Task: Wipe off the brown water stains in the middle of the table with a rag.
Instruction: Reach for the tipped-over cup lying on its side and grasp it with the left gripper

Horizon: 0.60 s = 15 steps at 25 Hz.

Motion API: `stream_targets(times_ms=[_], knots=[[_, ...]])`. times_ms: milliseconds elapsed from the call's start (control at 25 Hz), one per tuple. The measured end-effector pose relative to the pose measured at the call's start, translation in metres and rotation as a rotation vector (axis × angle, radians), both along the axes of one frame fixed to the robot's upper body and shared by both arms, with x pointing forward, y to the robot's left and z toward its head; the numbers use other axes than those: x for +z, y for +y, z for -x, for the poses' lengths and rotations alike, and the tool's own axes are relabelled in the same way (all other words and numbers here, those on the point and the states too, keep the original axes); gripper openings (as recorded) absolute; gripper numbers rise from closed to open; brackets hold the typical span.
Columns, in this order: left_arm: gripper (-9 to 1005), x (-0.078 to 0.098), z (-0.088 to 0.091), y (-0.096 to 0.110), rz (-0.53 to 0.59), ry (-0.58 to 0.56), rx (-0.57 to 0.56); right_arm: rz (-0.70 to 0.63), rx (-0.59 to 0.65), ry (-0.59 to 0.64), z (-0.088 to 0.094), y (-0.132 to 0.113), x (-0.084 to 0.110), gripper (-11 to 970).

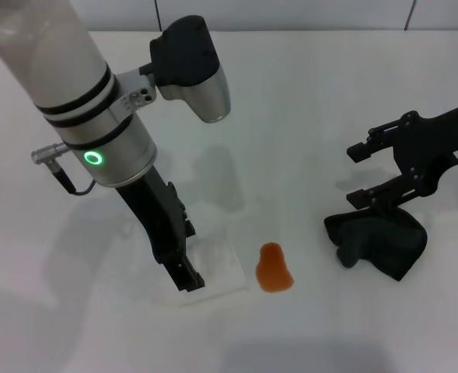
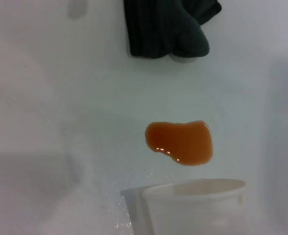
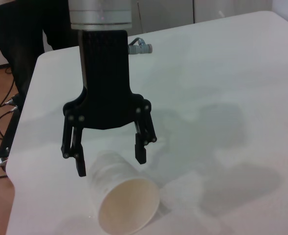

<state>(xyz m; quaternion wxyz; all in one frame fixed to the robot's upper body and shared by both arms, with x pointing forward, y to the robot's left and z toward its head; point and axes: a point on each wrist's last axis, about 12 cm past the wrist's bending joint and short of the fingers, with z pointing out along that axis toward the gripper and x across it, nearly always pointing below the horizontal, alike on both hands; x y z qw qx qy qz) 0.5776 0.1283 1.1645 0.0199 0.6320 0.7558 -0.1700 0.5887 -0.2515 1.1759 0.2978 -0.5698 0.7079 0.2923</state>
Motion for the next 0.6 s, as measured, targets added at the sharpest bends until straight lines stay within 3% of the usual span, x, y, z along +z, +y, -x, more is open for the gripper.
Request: stream_targets(times_ms=[600], knots=[[867, -0.02, 0.0, -0.003, 0.012, -0.008, 0.031, -0.005, 0.014, -0.004, -0.001, 0.005, 0.0, 778]])
